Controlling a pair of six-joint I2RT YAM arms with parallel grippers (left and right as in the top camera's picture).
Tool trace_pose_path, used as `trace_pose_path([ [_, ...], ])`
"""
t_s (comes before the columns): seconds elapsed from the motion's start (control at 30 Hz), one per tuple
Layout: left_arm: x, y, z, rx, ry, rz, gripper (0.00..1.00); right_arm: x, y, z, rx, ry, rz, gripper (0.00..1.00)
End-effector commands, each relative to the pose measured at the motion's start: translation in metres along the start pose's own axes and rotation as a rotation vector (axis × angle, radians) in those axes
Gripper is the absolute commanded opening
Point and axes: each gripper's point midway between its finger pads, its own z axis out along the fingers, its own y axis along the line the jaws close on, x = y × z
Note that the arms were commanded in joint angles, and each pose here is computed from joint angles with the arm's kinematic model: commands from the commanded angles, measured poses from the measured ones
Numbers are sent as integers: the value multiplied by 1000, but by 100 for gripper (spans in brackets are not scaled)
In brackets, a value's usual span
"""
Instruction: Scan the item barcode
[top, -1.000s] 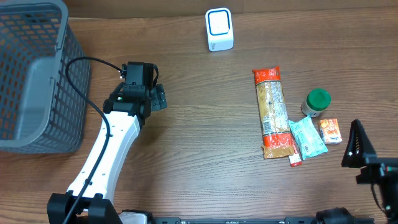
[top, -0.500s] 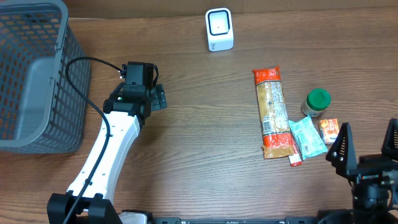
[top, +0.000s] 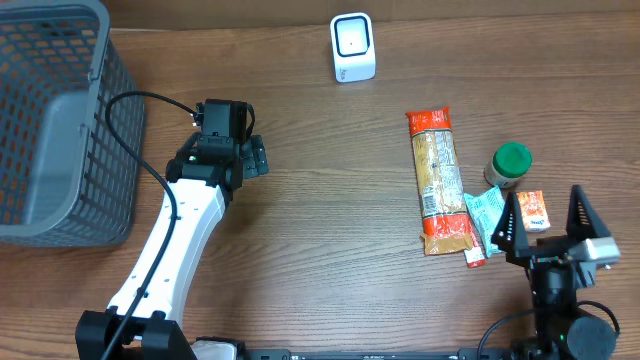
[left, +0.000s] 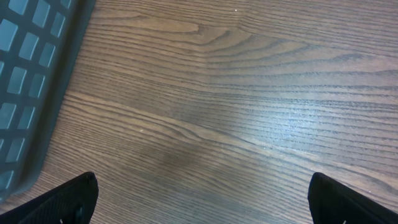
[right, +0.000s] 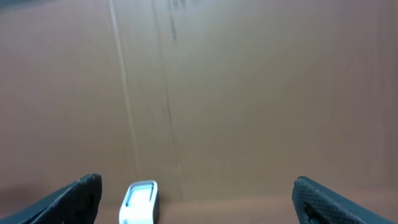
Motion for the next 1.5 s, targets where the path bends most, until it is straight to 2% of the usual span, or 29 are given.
trace_pose_path([
  [0.0, -3, 4, 2, -19, -6, 3, 100, 16, -2, -1, 6, 55, 3, 100],
  [0.27, -3, 3, 2, -18, -6, 3, 100, 87, -14, -16, 57, 352, 10, 100],
  [1.47, -3, 4, 2, -18, -6, 3, 100, 87, -15, -16, 56, 351, 10, 100],
])
